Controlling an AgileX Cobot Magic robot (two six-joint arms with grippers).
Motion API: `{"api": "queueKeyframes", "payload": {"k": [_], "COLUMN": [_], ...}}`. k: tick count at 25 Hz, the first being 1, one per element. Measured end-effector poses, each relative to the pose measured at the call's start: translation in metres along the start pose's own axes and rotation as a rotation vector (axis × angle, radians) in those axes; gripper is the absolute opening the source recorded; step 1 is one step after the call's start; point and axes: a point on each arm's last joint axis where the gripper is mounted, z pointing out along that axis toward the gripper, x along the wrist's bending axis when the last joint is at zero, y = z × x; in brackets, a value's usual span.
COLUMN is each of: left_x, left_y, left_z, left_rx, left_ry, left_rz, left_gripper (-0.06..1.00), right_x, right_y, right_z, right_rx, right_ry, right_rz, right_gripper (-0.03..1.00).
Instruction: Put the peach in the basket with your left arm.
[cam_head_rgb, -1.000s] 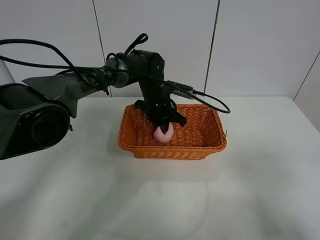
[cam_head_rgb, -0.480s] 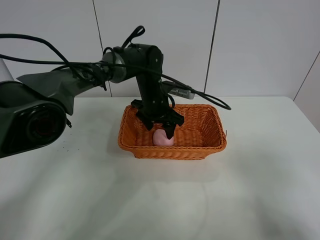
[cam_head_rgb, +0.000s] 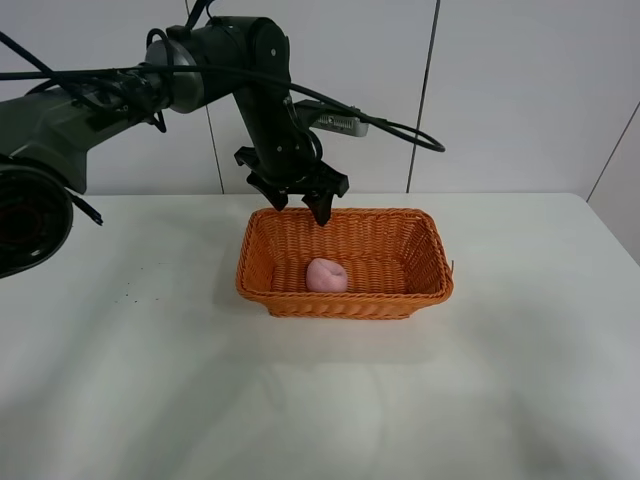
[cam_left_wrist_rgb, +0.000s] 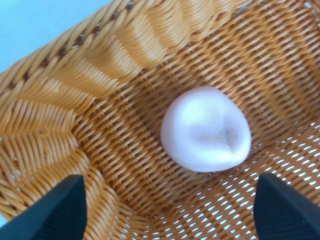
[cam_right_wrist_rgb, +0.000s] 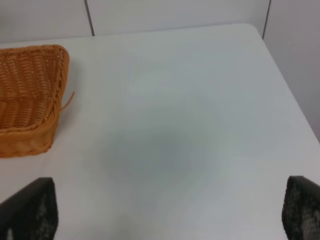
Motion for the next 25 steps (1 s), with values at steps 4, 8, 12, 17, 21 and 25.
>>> {"api": "queueKeyframes", "payload": {"k": [4, 8, 12, 17, 21, 25], "left_x": [0.024, 0.076, 0.14, 0.213, 0.246, 0.254], "left_y": [0.0, -0.005, -0.019, -0.046, -0.063, -0.07], "left_z": [-0.003, -0.009, -0.019, -0.033, -0.041, -0.046], "left_rx": [-0.005, -0.014, -0.022, -0.032, -0.037, -0.037], "left_ry": [0.011, 0.044, 0.099, 0.148, 0.17, 0.176], "left_rz": [-0.025, -0.117, -0.234, -0.386, -0.461, -0.482], "left_gripper": [0.79, 0.79, 0.79, 0.79, 0.79, 0.79], "right_x": [0.0, 0.0, 0.0, 0.0, 0.0, 0.0], "right_y": [0.0, 0.0, 0.0, 0.0, 0.0, 0.0], "right_z": [0.0, 0.0, 0.0, 0.0, 0.0, 0.0], "right_rx": [0.0, 0.0, 0.0, 0.0, 0.0, 0.0], "right_ry": [0.0, 0.0, 0.0, 0.0, 0.0, 0.0], "right_rz": [0.0, 0.0, 0.0, 0.0, 0.0, 0.0], "right_gripper": [0.69, 0.69, 0.69, 0.69, 0.69, 0.69]}}
